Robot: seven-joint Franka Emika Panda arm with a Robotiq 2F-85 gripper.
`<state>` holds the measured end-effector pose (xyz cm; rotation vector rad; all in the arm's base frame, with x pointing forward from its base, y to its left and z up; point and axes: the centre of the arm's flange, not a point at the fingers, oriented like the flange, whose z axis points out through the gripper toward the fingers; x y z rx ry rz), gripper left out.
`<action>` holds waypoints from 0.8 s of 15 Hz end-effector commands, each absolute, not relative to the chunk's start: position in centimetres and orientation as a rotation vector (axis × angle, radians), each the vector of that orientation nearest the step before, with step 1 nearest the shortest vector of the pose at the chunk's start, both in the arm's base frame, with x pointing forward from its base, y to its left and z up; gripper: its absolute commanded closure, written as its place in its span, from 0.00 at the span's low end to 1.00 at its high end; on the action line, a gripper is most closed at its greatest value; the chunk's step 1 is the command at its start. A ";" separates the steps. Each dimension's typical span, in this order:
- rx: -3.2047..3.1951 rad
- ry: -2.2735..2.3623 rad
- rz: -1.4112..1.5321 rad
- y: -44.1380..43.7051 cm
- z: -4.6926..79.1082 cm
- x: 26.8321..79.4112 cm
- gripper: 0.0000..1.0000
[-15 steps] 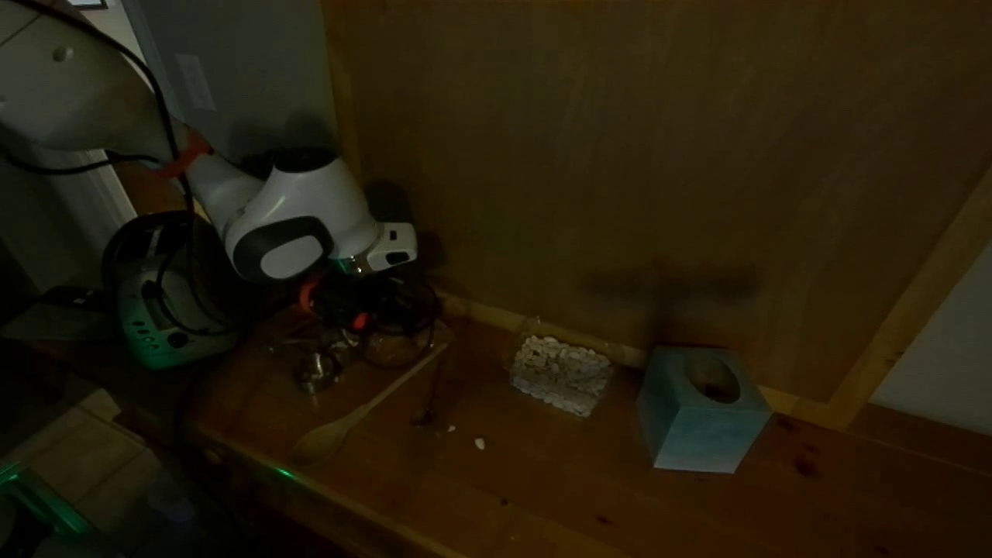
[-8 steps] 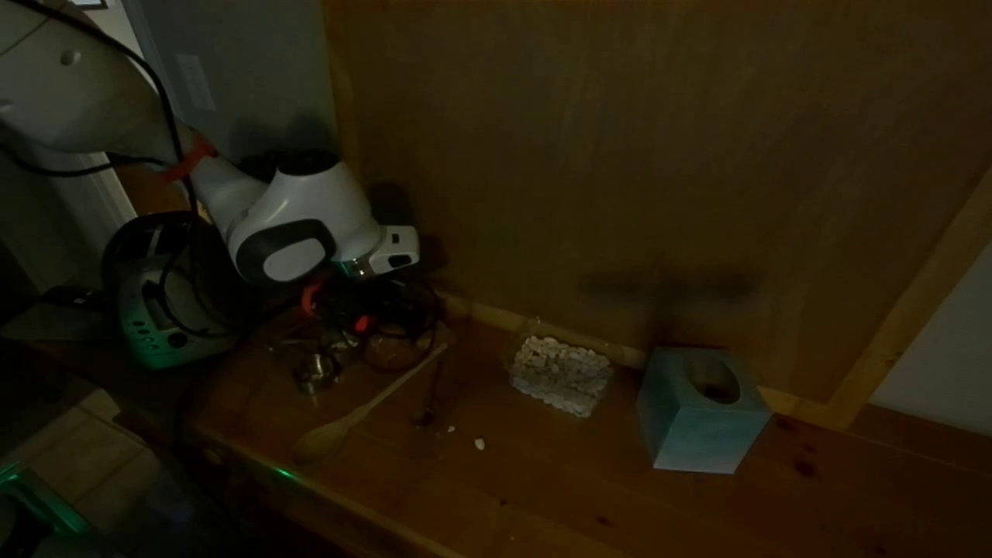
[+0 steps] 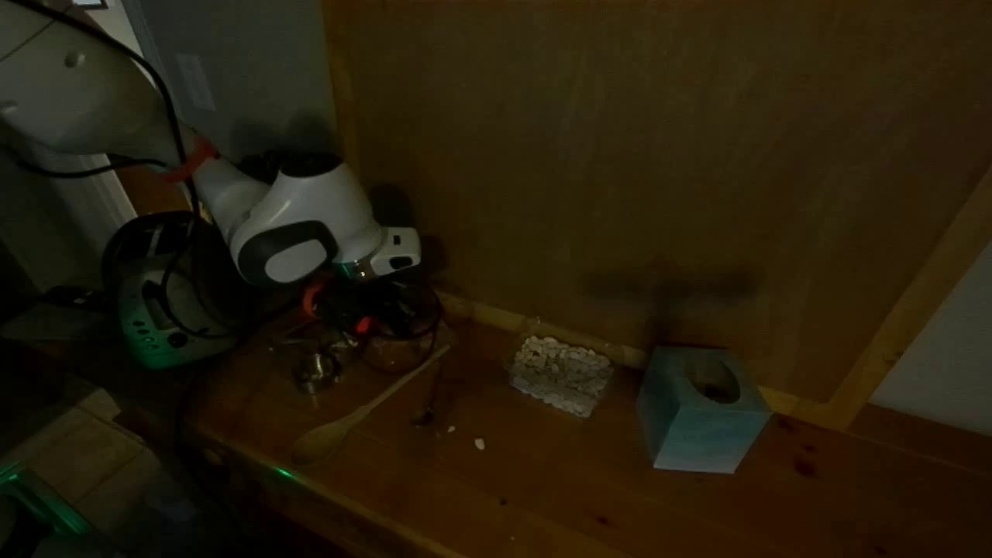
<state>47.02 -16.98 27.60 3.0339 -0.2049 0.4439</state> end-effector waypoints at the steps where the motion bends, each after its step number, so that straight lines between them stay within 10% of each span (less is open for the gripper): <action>1: 3.017 -0.213 0.450 -17.6 27.3 47.7 0.97; 6: 3.021 -0.218 0.458 -17.6 27.8 47.7 0.94; 7: 3.023 -0.224 0.462 -17.5 27.9 47.7 0.71; 12: 3.005 -0.229 0.491 -17.8 28.0 48.0 0.44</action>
